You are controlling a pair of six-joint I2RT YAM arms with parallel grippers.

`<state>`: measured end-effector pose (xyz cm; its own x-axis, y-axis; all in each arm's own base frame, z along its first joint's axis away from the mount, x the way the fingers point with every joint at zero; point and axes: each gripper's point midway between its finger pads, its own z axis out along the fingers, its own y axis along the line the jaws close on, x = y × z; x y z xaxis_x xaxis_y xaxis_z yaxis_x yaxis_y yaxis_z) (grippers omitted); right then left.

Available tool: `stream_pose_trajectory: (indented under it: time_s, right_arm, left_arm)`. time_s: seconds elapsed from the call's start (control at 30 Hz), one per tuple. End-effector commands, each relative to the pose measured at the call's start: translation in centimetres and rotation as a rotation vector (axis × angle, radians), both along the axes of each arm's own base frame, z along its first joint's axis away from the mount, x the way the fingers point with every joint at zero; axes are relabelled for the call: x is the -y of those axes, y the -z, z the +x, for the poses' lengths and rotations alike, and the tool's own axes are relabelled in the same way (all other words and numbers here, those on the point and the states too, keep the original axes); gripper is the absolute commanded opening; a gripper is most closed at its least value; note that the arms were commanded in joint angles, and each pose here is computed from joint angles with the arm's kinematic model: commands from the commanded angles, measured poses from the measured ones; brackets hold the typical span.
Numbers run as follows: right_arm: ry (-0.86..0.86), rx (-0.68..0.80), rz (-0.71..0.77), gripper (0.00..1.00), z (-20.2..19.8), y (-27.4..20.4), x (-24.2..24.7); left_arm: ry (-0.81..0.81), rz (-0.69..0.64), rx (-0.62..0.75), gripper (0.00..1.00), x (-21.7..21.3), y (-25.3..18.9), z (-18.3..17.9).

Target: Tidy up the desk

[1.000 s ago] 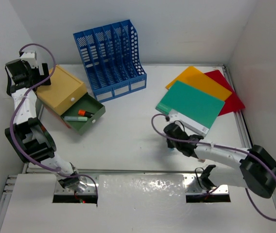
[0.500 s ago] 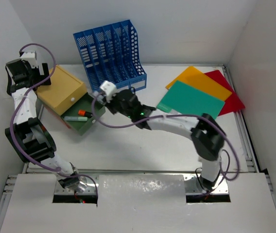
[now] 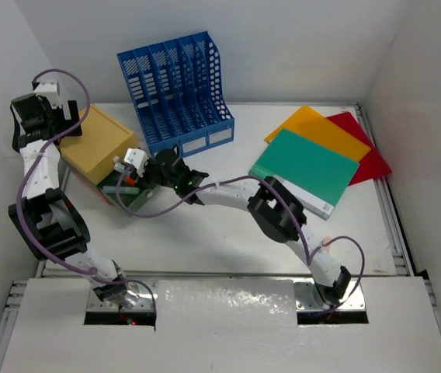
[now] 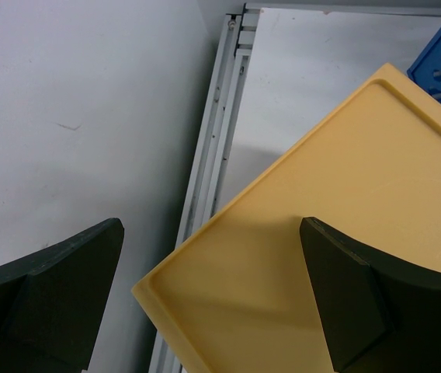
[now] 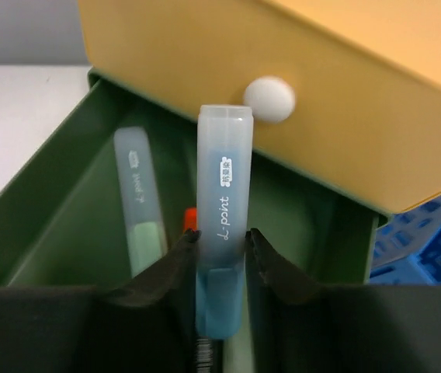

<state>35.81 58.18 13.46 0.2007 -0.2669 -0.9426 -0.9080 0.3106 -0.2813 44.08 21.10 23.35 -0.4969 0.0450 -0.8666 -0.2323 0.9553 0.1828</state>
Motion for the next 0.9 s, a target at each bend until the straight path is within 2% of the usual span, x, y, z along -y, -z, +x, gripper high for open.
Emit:
stream_pose_trajectory:
  time_s: [0.0, 0.03, 0.07, 0.17, 0.2, 0.23, 0.27, 0.33, 0.4, 0.43, 0.47, 0.5, 0.53, 0.7, 0.87]
  right_arm:
    - [-0.063, 0.114, 0.088, 0.34, -1.0, -5.9, -1.6]
    - [-0.071, 0.127, 0.089, 0.41, -1.6, -6.3, -1.6]
    - [-0.067, 0.137, 0.101, 0.53, -1.6, -7.0, -1.5]
    - [-0.067, 0.144, 0.144, 0.61, -2.3, -9.7, -1.1]
    - [-0.063, 0.145, 0.163, 0.68, -2.5, -10.5, -0.9]
    - [-0.053, 0.132, 0.169, 0.70, -2.7, -10.5, -0.4]
    - [-0.041, 0.131, 0.230, 0.70, -3.0, -12.9, 0.1]
    - [0.026, 0.060, 0.262, 0.62, -3.0, -12.6, 1.4]
    - [0.082, 0.026, 0.307, 0.43, -3.2, -14.4, 3.2]
    - [0.123, -0.061, 0.290, 0.14, -3.5, -11.9, 4.2]
    - [0.189, -0.088, 0.301, 0.03, -3.2, -12.0, 5.6]
    - [0.208, -0.115, 0.289, 0.00, -3.4, -10.9, 6.2]
    - [0.224, -0.154, 0.239, 0.00, -3.9, -8.0, 7.1]
    - [0.290, -0.295, 0.104, 0.00, -4.9, -1.5, 8.6]
    - [0.314, -0.367, 0.071, 0.00, -4.7, 1.5, 7.9]
  left_arm:
    - [0.006, -0.025, -0.141, 0.97, 0.5, 4.2, -1.0]
    - [0.004, -0.025, -0.137, 0.97, 0.4, 4.1, -1.0]
    - [0.005, -0.025, -0.138, 0.97, 0.5, 4.2, -0.9]
    - [0.004, -0.025, -0.140, 0.97, 0.4, 4.3, -0.8]
    - [0.001, -0.027, -0.140, 0.97, 0.4, 4.3, -0.8]
    - [0.000, -0.026, -0.139, 0.97, 0.3, 4.2, -0.7]
    - [0.000, -0.026, -0.140, 0.97, 0.3, 4.3, -0.7]
    - [-0.002, -0.025, -0.139, 0.97, 0.2, 4.3, -0.6]
    - [-0.003, -0.024, -0.139, 0.97, 0.2, 4.3, -0.7]
    - [-0.002, -0.022, -0.138, 0.97, 0.2, 4.3, -0.6]
    - [-0.004, -0.021, -0.137, 0.97, 0.2, 4.2, -0.7]
    - [-0.003, -0.020, -0.138, 0.97, 0.2, 4.2, -0.7]
    - [-0.002, -0.018, -0.139, 0.97, 0.2, 4.2, -0.6]
    - [0.000, -0.014, -0.140, 0.97, 0.3, 4.3, -0.5]
    - [0.002, -0.014, -0.150, 0.97, 0.3, 4.6, -0.6]
